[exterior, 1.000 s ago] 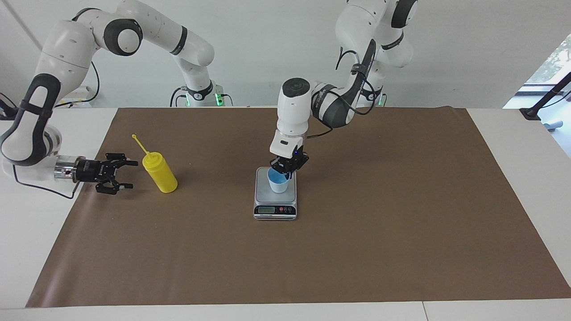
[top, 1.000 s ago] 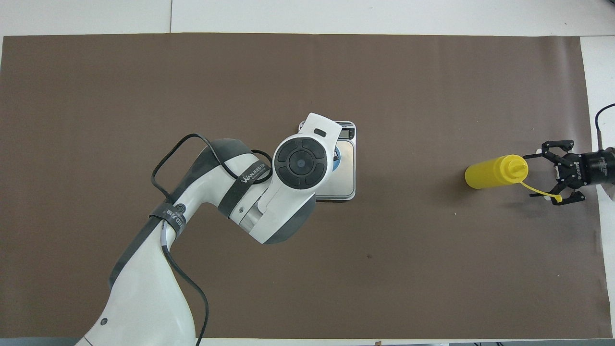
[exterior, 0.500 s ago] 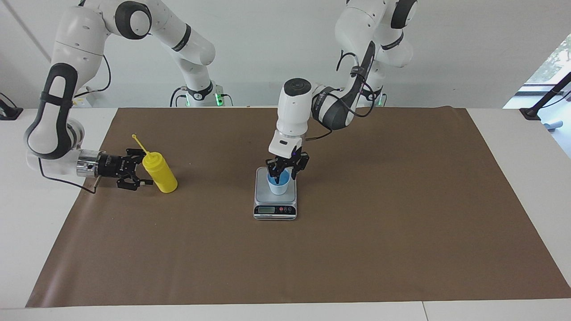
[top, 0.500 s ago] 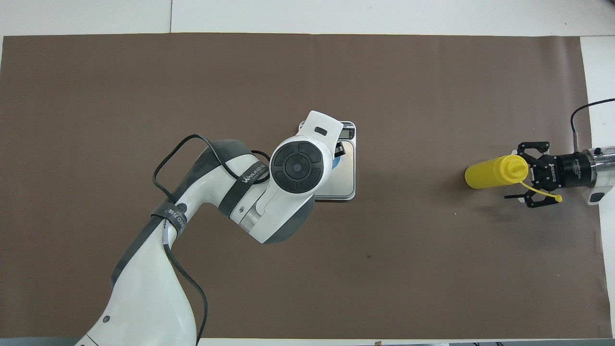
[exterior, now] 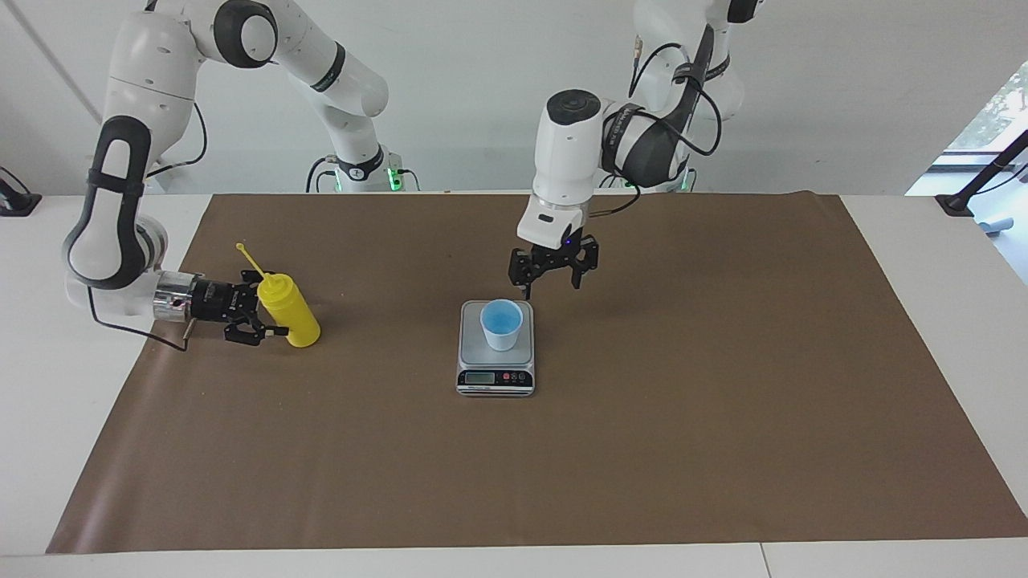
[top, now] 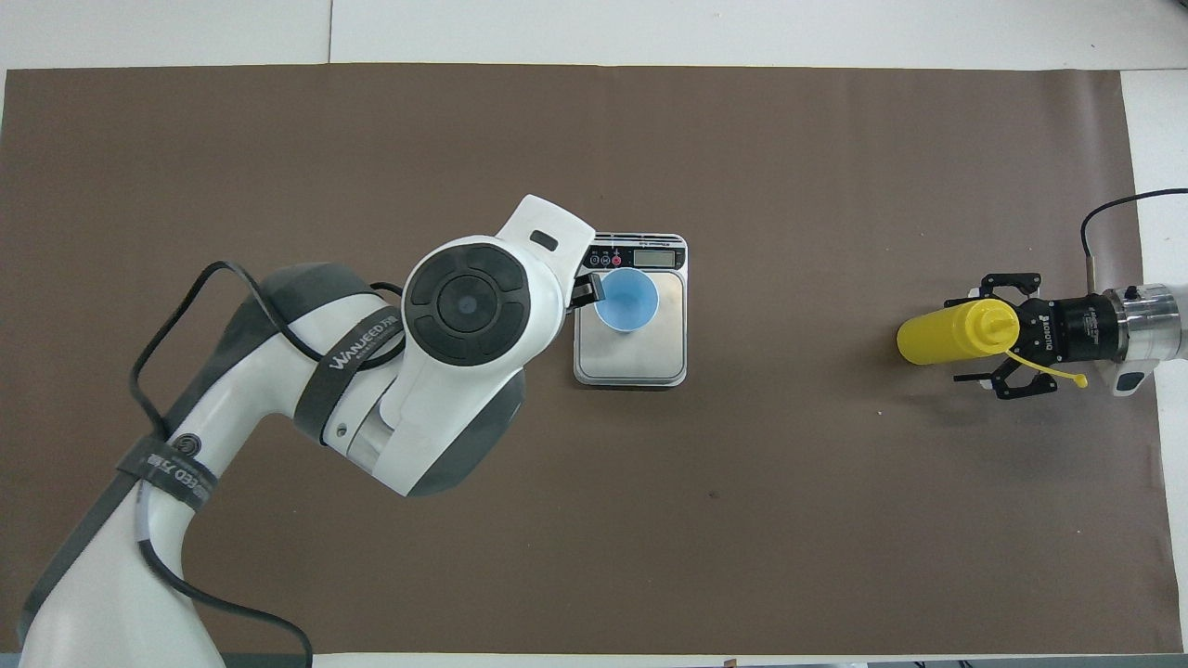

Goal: Pour seasoning into cup on scale with both arms
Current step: 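Withdraw the left gripper while the right gripper grasps the yellow bottle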

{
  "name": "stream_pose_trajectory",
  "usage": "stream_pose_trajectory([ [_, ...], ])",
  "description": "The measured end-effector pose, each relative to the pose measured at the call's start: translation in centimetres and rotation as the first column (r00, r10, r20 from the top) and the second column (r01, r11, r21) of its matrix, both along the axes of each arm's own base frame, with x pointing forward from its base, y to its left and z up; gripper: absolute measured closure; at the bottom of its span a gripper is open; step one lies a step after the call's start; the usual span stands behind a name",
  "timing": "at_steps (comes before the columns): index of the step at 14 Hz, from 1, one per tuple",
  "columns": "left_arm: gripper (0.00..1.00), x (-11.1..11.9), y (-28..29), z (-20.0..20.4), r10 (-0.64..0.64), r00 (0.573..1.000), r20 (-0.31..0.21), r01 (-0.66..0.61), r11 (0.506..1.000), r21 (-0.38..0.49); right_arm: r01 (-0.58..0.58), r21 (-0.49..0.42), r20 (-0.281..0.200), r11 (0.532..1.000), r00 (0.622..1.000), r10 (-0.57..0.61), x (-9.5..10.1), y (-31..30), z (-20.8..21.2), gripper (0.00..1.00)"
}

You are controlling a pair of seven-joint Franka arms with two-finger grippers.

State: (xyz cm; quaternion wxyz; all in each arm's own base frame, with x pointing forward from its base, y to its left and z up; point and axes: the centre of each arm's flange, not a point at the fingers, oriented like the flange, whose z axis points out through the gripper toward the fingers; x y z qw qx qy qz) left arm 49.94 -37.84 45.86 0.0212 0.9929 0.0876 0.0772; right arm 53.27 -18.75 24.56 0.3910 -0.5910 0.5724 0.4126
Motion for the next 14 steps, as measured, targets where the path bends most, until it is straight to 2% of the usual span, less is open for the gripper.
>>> stream_pose_trajectory([
  [1, 0.00, 0.5, 2.1, -0.1, -0.021, 1.000, -0.006, 0.022, 1.000, 0.014, 0.005, 0.001, 0.002, 1.000, 1.000, -0.005, 0.0, 0.0, 0.0, 0.07],
  [3, 0.00, 1.4, 6.6, -0.2, -0.059, 0.998, -0.017, 0.060, 0.998, 0.036, 0.023, 0.006, 0.010, 1.000, 1.000, -0.023, 0.3, 0.0, 0.1, 0.34],
  [4, 0.00, 1.9, 8.9, 0.0, -0.065, 0.998, -0.019, 0.066, 0.997, 0.043, 0.023, 0.006, 0.011, 1.000, 1.000, -0.023, 0.4, 0.2, 0.1, 0.37],
  [6, 0.00, 3.5, 13.9, 0.7, -0.068, 0.998, -0.015, 0.068, 0.996, 0.053, 0.033, -0.018, 0.005, 0.999, 0.999, -0.033, 1.2, 1.1, 0.5, 0.37],
  [9, 0.00, 5.8, 22.1, 1.7, -0.120, 0.992, -0.028, 0.122, 0.989, 0.083, 0.059, -0.122, -0.024, 0.991, 0.998, -0.062, 3.8, 4.6, 3.5, 0.37],
  [12, 0.00, 6.1, 28.8, 3.2, -0.182, 0.981, -0.066, 0.187, 0.979, 0.080, 0.059, -0.235, -0.031, 0.970, 0.997, -0.068, 6.1, 10.0, 7.8, 0.38],
  [14, 0.00, 5.8, 32.6, 4.7, -0.222, 0.971, -0.083, 0.227, 0.973, 0.047, 0.066, -0.313, -0.051, 0.948, 0.995, -0.086, 7.2, 14.1, 9.8, 0.48],
])
